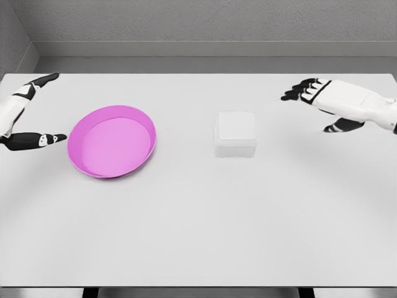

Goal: Pack egg into the box and close the box lid

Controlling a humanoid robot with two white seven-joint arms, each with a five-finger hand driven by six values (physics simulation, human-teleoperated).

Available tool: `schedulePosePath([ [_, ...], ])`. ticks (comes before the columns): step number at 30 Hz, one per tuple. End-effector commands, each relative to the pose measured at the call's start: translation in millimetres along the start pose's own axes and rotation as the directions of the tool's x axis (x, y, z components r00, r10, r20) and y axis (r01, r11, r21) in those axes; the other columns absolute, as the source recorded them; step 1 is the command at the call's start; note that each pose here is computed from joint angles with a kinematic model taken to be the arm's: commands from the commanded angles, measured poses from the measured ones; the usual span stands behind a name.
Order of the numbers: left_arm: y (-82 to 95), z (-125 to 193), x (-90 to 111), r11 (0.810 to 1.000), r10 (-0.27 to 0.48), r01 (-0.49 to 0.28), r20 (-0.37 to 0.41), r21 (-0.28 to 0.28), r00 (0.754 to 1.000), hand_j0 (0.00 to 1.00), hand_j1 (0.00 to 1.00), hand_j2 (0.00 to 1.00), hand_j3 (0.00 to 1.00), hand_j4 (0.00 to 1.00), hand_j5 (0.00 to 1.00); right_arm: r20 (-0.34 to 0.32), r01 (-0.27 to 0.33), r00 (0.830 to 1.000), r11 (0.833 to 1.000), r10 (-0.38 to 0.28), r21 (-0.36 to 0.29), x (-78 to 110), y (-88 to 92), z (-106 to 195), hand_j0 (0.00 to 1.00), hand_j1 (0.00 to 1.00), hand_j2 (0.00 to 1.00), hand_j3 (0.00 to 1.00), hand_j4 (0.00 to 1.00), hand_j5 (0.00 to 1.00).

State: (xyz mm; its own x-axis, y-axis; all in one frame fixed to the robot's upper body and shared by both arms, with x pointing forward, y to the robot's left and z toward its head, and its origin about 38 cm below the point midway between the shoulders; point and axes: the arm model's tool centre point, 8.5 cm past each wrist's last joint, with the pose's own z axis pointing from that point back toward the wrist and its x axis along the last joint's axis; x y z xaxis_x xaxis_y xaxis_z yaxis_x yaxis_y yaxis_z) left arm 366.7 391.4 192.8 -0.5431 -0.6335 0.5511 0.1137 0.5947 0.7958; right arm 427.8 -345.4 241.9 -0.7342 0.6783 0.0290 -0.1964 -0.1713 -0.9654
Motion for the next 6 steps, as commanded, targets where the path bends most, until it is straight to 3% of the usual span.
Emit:
schedulePosePath([
  [1,-1.0,-0.8,0.4,1.000,0.005,-0.005,0.002,-0.001,1.000,1.00,1.00,1.00,1.00,1.00,1.00,-0.023,0.001,1.000,1.000,-0.001,0.000,-6.5,-2.6,7.6,1.00,1.00,1.00,1.00,1.00,1.00],
  [6,-12.4,-3.2,2.9,0.999,0.009,-0.009,0.007,-0.035,1.000,1.00,1.00,1.00,1.00,1.00,1.00,-0.017,-0.004,1.000,1.000,0.004,-0.002,-4.6,-3.9,6.9,1.00,1.00,1.00,1.00,1.00,1.00],
])
